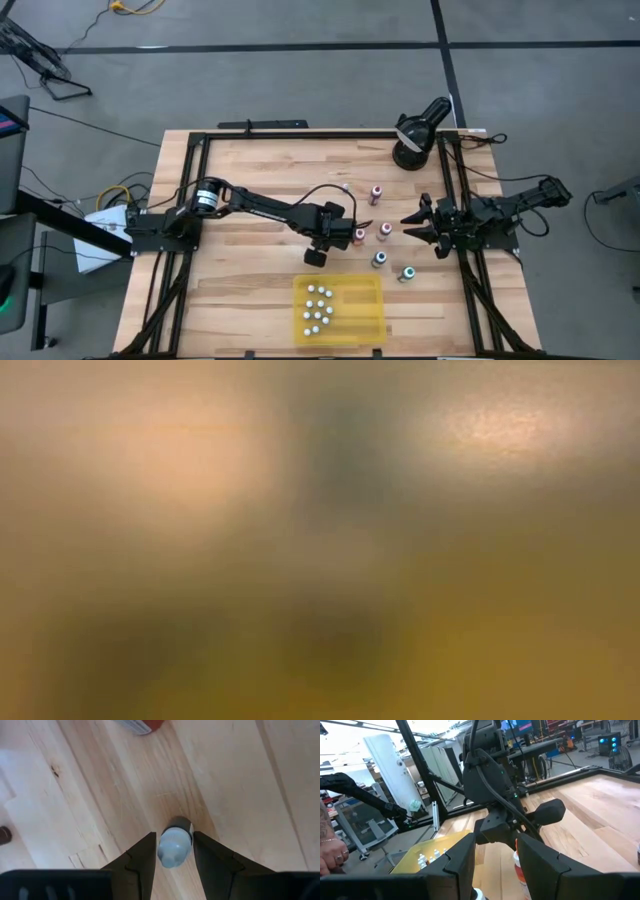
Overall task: Pick & Place food coloring
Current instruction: Put the small black food coloring bottle in the yellow bin
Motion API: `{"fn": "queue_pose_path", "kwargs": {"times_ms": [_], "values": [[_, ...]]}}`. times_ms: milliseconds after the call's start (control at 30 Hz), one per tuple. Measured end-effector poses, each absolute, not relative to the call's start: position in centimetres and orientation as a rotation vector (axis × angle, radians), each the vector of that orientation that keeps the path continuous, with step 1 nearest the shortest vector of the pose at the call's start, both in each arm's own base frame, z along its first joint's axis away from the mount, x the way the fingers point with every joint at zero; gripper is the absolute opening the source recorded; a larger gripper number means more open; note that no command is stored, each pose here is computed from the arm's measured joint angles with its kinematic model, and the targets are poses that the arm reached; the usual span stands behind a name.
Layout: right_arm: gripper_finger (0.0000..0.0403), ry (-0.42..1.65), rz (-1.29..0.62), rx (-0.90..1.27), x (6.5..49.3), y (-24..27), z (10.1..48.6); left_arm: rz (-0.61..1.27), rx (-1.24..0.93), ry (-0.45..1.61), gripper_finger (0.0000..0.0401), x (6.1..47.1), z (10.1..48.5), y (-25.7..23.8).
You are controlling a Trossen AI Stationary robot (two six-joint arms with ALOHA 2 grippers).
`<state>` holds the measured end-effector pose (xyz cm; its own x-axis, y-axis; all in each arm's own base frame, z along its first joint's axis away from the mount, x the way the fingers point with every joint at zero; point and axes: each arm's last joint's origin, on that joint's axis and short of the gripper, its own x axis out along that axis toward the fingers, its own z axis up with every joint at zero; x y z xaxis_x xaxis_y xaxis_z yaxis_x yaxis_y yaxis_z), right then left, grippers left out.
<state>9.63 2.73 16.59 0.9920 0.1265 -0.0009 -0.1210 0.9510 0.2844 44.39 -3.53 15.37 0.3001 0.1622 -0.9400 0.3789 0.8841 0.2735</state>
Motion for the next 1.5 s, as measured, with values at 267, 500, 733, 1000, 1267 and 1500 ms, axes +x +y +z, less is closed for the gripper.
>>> {"fn": "queue_pose_path", "kwargs": {"times_ms": [267, 500, 733, 1000, 1267, 1500], "values": [[0.0138, 0.019, 0.126, 0.288, 9.6, 2.7, 16.6, -0.142, 0.494, 1.226, 0.0122, 44.2, 17.2, -3.5], [0.0138, 0.019, 0.126, 0.288, 9.6, 2.7, 16.6, -0.179, 0.447, 1.213, 0.0122, 44.0, 17.8, -3.3], [0.0137, 0.019, 0.126, 0.288, 9.6, 2.7, 16.6, -0.187, 0.46, 1.194, 0.0122, 44.2, 17.9, -3.3], [0.0138, 0.019, 0.126, 0.288, 9.6, 2.7, 16.6, -0.19, 0.472, 1.177, 0.0122, 44.7, 17.1, -3.0], [0.0139, 0.019, 0.126, 0.288, 9.6, 2.7, 16.6, -0.188, 0.461, 1.205, 0.0122, 44.4, 16.7, -2.4], [0.0137, 0.019, 0.126, 0.288, 9.6, 2.7, 16.6, -0.194, 0.459, 1.207, 0.0118, 44.3, 16.4, -2.5]]}}
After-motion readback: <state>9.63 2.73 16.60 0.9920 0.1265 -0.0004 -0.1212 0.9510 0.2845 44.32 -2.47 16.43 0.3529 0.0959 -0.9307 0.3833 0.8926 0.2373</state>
